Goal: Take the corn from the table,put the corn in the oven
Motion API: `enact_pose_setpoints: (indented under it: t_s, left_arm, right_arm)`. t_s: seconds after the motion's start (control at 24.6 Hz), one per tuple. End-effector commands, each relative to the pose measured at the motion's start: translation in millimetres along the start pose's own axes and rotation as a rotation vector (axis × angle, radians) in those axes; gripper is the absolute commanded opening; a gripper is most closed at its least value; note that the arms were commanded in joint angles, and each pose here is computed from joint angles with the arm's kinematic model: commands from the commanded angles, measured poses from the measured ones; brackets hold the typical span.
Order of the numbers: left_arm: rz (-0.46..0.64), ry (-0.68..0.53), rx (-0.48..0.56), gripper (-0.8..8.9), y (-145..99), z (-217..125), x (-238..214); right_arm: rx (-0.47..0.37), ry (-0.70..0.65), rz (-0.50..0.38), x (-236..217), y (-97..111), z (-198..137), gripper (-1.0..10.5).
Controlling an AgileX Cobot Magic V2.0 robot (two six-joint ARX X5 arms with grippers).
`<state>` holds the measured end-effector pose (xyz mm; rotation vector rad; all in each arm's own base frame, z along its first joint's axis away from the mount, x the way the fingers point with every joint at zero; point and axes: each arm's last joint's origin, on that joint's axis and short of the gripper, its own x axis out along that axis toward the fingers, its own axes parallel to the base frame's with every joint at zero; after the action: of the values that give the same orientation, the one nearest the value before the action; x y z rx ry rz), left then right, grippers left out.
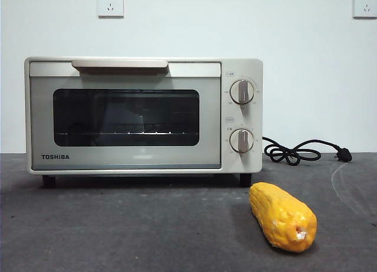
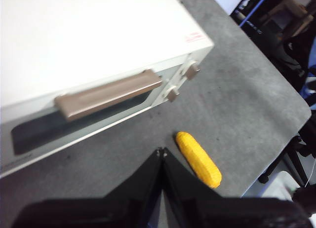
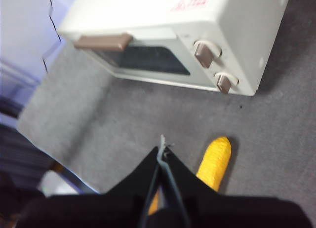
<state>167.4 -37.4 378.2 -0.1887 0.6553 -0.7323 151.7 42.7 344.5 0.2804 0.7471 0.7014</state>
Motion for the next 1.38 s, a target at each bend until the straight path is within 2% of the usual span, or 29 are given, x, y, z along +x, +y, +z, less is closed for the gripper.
enact_pose_setpoints:
  t_s: [0.04, 0.33, 0.37, 0.53, 0.57, 0.73, 1.02, 1.18, 1.38]
  left_arm:
    - [-0.024, 0.006, 0.034, -0.05, -4.1, 0.9, 1.0]
    - [-0.002, 0.044, 0.045, -0.05, -8.4, -1.2, 7.2]
    - [0.005, 0.049, 0.045, -0.05, -8.5, -1.5, 8.0]
    - [0.001, 0.063, 0.047, -0.05, -9.2, -1.6, 11.3]
    - [-0.001, 0.066, 0.047, -0.05, -9.3, -1.6, 12.0]
    - [-0.01, 0.075, 0.049, -0.05, -9.8, -1.5, 14.7]
    - [-0.011, 0.077, 0.049, -0.05, -10.1, -1.7, 14.8]
    - [-0.01, 0.079, 0.048, -0.05, -10.1, -1.9, 14.8]
    - [-0.006, 0.101, 0.042, -0.05, -9.8, -4.4, 14.6]
  right_arm:
    - [-0.061, 0.033, -0.006, 8.0, 6.7, 4.5, 0.0]
    - [-0.125, 0.142, -0.014, 37.4, 20.3, 5.6, 0.3]
    - [-0.131, 0.157, -0.021, 41.6, 21.4, 5.2, 0.9]
    - [-0.111, 0.217, -0.133, 60.1, 23.9, 1.4, 6.3]
    - [-0.121, 0.234, -0.165, 64.8, 24.6, 0.0, 7.0]
    - [-0.136, 0.308, -0.259, 87.9, 30.6, -7.5, 7.2]
    - [-0.113, 0.435, -0.314, 131.9, 36.1, -21.4, 7.2]
    - [-0.111, 0.525, -0.354, 160.8, 29.8, -30.9, 6.5]
    - [-0.102, 0.634, -0.397, 192.3, 17.9, -44.3, 6.5]
